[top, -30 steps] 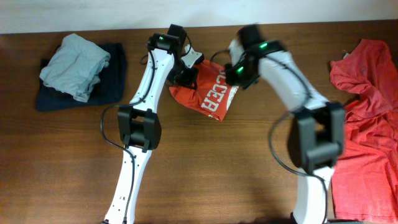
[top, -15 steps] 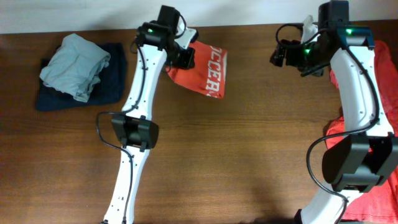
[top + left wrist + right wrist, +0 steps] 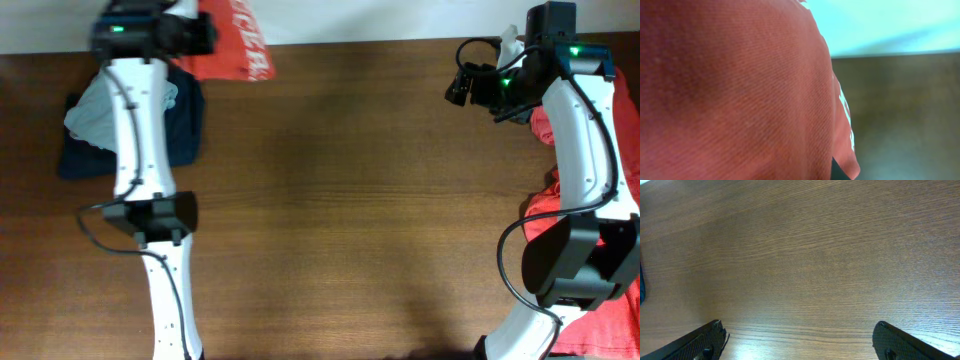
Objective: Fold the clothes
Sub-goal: 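Release with the right gripper and carry the bundle left with the left gripper, then lower the orange bundle onto the grey shirt stack with the left gripper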
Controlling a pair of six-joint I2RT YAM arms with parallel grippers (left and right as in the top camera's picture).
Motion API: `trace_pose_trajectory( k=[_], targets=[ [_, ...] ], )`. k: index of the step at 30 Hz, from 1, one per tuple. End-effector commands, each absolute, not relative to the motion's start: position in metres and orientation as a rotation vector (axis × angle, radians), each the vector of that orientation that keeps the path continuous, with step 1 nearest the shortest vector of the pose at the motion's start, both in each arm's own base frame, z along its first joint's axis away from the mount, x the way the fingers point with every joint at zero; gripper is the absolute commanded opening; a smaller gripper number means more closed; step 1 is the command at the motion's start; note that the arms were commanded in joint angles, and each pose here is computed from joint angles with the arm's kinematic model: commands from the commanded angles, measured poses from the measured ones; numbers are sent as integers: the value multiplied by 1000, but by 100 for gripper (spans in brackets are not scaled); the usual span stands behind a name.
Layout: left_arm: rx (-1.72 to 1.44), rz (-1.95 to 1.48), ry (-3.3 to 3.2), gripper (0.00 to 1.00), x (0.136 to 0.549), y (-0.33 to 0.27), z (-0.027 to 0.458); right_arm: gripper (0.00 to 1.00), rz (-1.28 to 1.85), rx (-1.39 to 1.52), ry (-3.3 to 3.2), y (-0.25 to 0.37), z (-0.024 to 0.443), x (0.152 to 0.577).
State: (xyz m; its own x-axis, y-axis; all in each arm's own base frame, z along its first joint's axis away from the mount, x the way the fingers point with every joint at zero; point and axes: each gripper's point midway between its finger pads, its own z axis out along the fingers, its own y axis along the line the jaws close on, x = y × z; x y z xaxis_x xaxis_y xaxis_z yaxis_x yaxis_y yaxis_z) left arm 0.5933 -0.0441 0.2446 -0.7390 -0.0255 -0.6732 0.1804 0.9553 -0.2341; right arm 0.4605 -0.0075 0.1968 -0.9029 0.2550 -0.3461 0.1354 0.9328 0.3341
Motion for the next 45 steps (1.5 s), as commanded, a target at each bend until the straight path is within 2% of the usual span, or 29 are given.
trace_pose_trajectory(
  k=[1, 14, 23, 32, 45],
  targets=[
    [-72, -351, 2283, 1, 592, 10, 285, 99, 415, 283, 2702, -9, 197, 460],
    [-690, -427, 2196, 1, 586, 147, 266, 99, 415, 283, 2702, -9, 197, 460],
    [-702, -534, 2254, 0, 599, 155, 213, 99, 415, 283, 2702, -9, 197, 460],
    [-775, -532, 2361, 0, 589, 161, 167, 99, 414, 283, 2702, -9, 197, 460],
    [-855, -521, 2440, 0, 564, 161, 159, 99, 415, 283, 2701, -9, 197, 460]
  ],
)
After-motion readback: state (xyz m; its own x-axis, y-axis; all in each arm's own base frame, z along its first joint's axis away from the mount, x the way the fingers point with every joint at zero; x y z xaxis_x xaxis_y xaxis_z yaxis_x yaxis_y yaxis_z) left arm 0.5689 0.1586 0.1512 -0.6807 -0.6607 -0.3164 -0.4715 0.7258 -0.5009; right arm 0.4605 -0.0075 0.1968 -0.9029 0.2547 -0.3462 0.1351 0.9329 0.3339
